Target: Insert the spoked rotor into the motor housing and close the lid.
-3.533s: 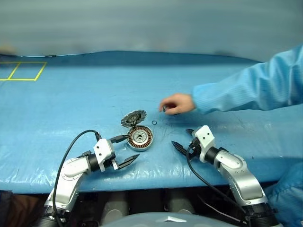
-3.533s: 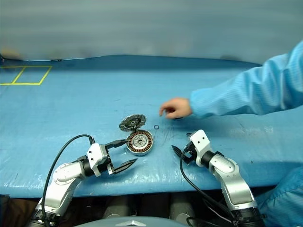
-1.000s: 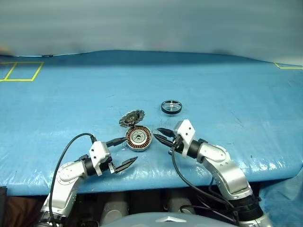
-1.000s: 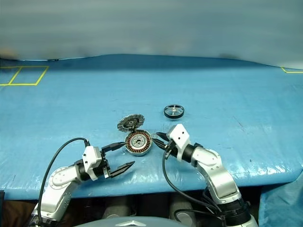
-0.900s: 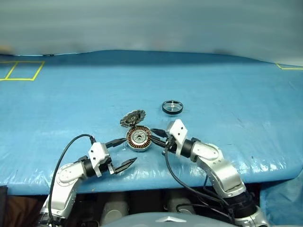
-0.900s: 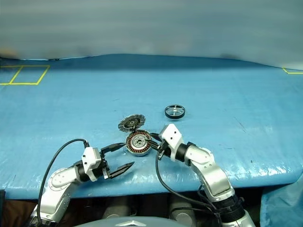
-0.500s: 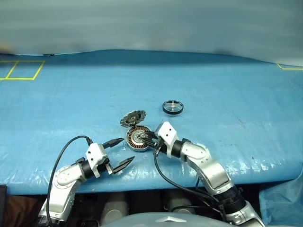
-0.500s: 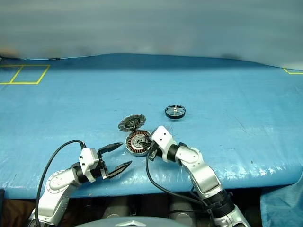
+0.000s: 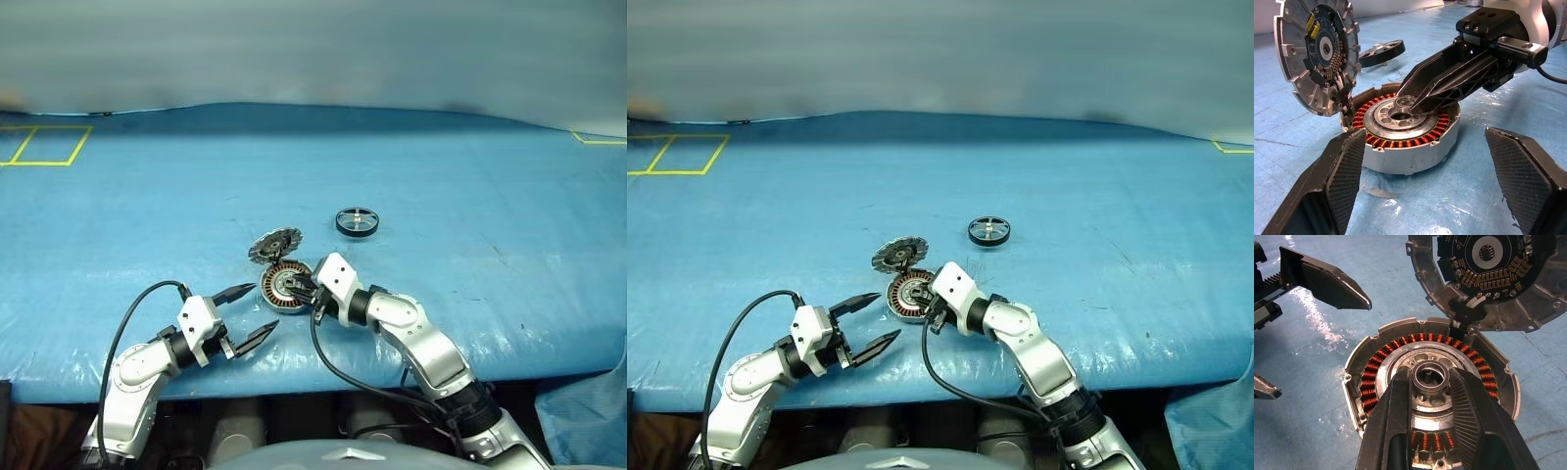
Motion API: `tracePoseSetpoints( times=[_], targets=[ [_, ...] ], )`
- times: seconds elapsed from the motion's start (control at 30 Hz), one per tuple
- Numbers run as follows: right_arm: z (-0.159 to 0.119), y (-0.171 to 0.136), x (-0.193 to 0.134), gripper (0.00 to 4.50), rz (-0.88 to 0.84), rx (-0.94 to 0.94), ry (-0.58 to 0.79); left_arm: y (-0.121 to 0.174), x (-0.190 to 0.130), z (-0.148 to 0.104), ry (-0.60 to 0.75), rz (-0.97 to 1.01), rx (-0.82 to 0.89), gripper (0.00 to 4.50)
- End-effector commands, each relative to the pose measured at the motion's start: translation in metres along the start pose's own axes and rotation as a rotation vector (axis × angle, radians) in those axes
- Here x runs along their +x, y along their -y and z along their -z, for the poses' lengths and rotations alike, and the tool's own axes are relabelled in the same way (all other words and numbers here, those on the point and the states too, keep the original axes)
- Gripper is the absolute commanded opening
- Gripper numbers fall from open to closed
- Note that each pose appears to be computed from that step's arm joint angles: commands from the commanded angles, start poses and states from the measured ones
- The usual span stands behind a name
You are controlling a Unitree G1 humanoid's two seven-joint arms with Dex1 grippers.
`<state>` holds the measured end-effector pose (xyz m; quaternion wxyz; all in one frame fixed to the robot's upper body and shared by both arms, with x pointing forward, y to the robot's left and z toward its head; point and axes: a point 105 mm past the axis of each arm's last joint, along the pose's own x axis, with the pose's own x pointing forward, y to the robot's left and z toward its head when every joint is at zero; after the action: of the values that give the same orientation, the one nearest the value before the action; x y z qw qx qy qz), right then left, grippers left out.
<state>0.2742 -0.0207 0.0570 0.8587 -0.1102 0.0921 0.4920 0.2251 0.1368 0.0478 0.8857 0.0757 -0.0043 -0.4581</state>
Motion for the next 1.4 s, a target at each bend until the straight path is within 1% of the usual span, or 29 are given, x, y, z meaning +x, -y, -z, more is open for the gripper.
tracePoseSetpoints(
  times=[0.03,0.37,0.43,0.57,0.9,1.13,1.23,1.33,1.4],
  targets=[
    [-0.009,-0.002,0.002,0.74,-0.012,-0.023,0.028,0.001,0.001,-0.007,0.025,-0.001,0.031,4.12],
    [-0.003,0.000,0.002,0.74,-0.010,-0.015,0.004,0.001,0.001,-0.007,0.025,-0.008,0.031,4.12],
    [-0.002,0.002,0.002,1.48,-0.001,-0.021,-0.004,0.001,0.001,-0.007,0.025,-0.008,0.031,4.12],
    [-0.004,0.002,0.002,2.71,0.001,-0.030,0.005,0.002,0.001,-0.006,0.025,-0.004,0.027,4.12],
    [-0.014,-0.002,0.001,2.71,-0.026,0.010,0.065,0.001,0.001,-0.006,0.024,-0.003,0.025,4.12],
    [-0.034,0.011,-0.009,2.71,0.023,0.088,0.167,0.002,0.000,-0.006,0.025,0.000,0.016,4.12],
    [-0.040,0.030,-0.020,2.71,0.094,0.056,0.174,0.001,0.000,-0.006,0.025,-0.001,0.016,4.12],
    [-0.050,0.069,-0.039,2.71,0.239,-0.032,0.156,0.002,-0.001,-0.008,0.033,0.009,0.010,4.12],
    [-0.053,0.087,-0.047,2.71,0.303,-0.059,0.139,0.002,0.000,-0.009,0.040,0.013,0.008,4.12]
  ],
)
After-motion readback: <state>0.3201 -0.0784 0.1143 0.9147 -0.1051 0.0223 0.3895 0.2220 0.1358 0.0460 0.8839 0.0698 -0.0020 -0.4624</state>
